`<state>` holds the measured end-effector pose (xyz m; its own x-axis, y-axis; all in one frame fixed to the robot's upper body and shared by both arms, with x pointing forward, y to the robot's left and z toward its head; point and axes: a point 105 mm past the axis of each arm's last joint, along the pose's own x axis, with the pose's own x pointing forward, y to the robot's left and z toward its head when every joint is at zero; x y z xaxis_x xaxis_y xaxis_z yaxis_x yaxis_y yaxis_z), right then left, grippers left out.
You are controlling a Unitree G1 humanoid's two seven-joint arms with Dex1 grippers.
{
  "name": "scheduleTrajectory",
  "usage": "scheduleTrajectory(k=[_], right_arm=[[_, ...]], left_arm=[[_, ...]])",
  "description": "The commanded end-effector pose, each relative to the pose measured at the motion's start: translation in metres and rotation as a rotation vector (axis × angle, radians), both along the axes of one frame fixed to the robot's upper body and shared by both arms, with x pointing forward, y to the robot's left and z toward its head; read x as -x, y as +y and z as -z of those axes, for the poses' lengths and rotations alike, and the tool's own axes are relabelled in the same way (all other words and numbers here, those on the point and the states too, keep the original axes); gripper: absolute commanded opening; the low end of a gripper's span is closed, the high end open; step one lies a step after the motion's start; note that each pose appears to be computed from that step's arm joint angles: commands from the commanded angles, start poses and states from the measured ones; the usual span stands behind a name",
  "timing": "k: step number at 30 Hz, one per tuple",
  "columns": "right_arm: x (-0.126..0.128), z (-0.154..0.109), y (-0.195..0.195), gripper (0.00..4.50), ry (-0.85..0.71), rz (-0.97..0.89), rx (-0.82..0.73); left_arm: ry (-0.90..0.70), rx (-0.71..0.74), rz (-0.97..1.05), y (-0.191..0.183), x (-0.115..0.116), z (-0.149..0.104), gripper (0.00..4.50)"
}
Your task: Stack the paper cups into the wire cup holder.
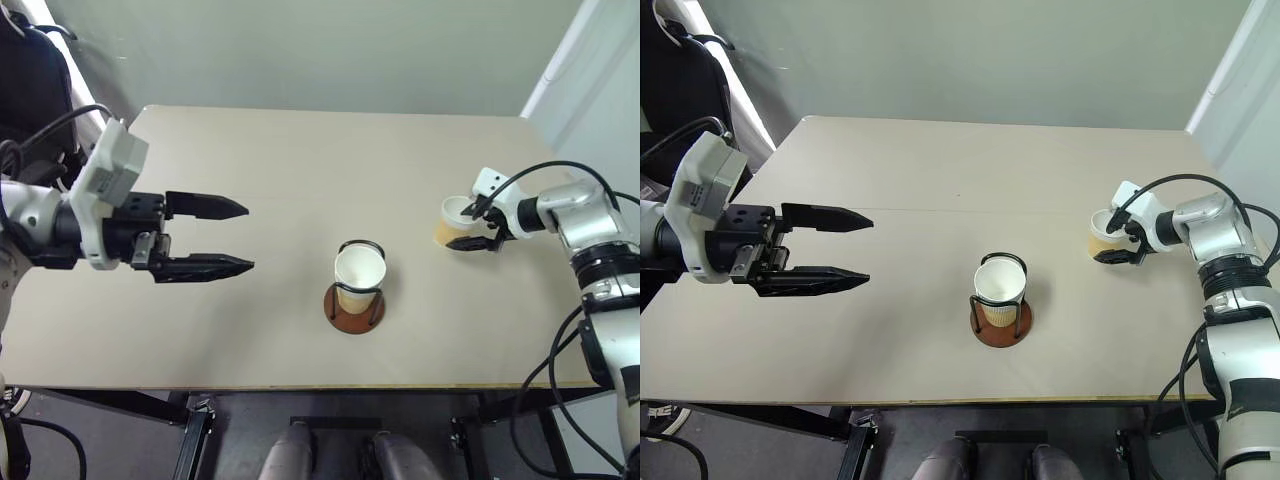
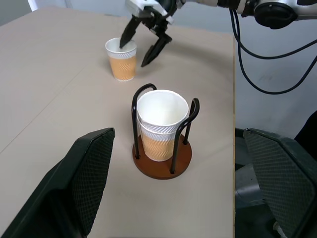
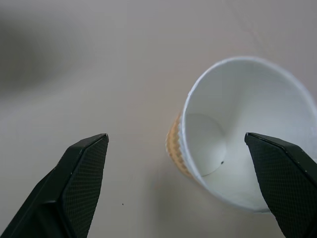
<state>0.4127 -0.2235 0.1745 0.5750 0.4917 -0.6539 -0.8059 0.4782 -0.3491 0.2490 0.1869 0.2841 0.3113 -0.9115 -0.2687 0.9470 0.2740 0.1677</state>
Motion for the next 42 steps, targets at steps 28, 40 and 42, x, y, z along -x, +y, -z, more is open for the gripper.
scheduleTrajectory(k=[28,40,42], right_arm=[[0.12,-0.143,0.099,0.03,-0.111,-0.733,-0.363],[0.115,-0.09,0.145,0.03,-0.099,-0.717,-0.238],[0.118,-0.09,0.147,0.03,-0.092,-0.738,-0.237]], left_arm=[[-0.06,-0.042,-0.043,0.008,0.0,-0.006,4.5],[-0.041,-0.053,-0.017,0.004,-0.001,0.0,4.5],[-0.039,-0.05,-0.014,0.003,0.0,0.001,4.5]])
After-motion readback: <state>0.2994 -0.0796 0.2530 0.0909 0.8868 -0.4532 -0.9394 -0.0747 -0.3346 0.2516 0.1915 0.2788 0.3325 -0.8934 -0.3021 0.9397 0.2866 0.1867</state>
